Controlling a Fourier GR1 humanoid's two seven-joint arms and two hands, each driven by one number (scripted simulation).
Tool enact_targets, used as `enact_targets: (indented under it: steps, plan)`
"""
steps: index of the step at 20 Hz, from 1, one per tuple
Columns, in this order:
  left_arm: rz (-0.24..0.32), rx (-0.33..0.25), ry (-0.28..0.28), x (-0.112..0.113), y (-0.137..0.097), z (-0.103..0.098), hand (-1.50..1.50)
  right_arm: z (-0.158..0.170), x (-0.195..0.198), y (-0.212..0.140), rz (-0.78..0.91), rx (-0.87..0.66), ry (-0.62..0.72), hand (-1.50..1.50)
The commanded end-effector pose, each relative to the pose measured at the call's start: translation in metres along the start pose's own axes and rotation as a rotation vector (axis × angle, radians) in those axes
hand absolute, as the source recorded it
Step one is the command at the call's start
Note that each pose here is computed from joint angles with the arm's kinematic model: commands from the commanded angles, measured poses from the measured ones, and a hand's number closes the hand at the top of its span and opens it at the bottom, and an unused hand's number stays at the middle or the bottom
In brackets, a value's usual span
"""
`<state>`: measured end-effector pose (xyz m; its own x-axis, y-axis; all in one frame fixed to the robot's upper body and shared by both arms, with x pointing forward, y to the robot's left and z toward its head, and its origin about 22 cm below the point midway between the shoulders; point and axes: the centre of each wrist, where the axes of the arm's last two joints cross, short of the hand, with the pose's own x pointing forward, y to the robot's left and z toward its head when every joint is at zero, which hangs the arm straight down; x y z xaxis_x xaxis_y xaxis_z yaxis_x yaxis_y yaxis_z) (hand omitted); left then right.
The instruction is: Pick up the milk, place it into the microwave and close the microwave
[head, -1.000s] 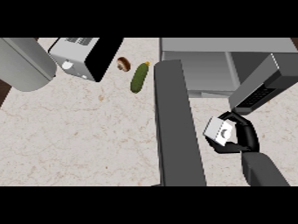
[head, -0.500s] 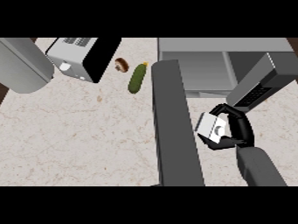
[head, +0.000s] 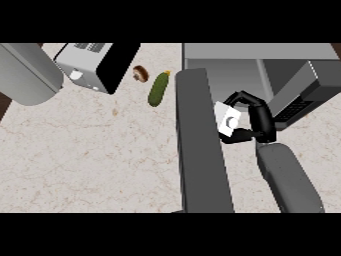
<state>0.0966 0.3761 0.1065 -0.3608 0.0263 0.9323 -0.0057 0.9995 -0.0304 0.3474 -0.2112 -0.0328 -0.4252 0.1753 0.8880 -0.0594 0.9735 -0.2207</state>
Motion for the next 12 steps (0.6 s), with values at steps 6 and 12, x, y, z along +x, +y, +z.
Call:
enact_targets:
  steps: [6, 12]
  plan:
    - [-0.021, 0.010, -0.009, -0.009, 0.011, -0.015, -1.50, -0.071, 0.017, 0.009, 0.220, 0.003, 0.030, 1.50]
    - [0.001, -0.018, -0.003, -0.013, 0.004, -0.018, -1.50, -0.077, 0.004, 0.024, 0.361, -0.030, 0.067, 1.50]
